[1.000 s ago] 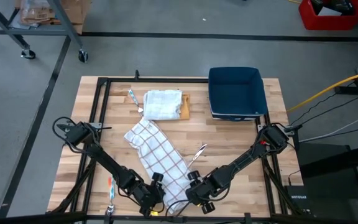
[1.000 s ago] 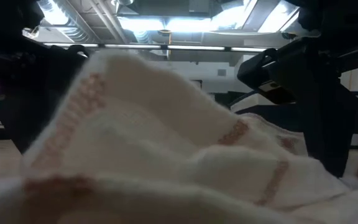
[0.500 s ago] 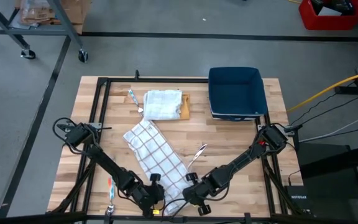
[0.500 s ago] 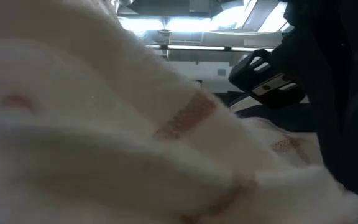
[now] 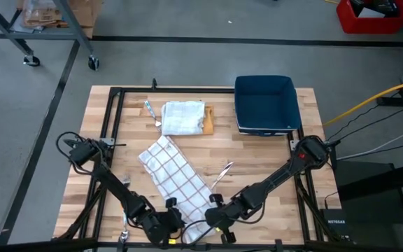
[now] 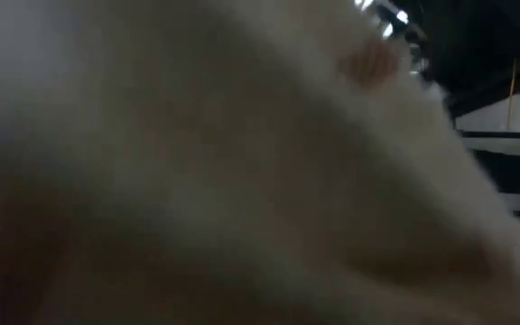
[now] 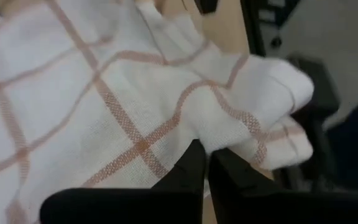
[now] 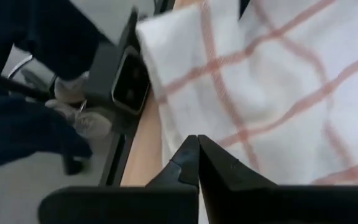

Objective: Fold towel
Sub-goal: Fold the white patterned towel

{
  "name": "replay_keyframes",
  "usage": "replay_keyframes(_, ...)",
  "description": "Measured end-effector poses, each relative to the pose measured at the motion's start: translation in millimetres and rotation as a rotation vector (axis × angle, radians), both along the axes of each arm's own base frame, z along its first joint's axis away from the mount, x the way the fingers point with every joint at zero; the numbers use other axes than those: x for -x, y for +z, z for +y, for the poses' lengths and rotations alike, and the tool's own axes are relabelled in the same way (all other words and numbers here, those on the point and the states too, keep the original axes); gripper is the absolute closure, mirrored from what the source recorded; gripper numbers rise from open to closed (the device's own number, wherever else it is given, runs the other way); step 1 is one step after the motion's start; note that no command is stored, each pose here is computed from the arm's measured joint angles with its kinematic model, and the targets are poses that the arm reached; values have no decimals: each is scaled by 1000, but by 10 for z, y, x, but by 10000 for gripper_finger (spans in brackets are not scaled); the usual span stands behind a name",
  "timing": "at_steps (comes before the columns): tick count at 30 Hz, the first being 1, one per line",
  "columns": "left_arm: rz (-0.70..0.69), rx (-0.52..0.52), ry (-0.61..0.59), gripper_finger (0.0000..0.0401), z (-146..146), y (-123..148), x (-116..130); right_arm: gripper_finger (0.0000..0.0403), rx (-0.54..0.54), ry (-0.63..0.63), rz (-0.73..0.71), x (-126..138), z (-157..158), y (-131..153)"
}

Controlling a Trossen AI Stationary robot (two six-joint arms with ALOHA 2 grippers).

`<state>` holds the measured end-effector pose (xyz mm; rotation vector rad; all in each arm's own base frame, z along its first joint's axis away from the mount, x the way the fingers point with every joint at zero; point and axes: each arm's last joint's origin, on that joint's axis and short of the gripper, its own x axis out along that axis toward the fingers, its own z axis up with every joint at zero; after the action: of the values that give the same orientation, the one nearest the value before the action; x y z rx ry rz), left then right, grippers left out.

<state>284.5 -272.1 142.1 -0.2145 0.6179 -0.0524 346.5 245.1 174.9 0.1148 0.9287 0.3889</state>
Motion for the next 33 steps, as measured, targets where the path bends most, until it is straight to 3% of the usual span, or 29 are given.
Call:
replay_keyframes(5,-73,73,124,400,-10,153,45,394,13,-50,-71,21,-46,208)
replay_keyframes(11,-114,333,357,400,-44,199,106,394,41,-121,-168,76,-122,499)
replay_keyframes(14,-137,403,432,400,-72,198,155,394,58,-134,-193,94,-145,568)
replay_keyframes(22,-128,377,419,400,-107,183,213,393,24,-19,-75,146,-128,485)
replay_keyframes(27,-22,346,280,398,-129,157,215,393,0,7,-58,154,-119,484)
replay_keyframes(33,92,410,189,344,-151,137,217,382,-23,35,-36,163,-112,481)
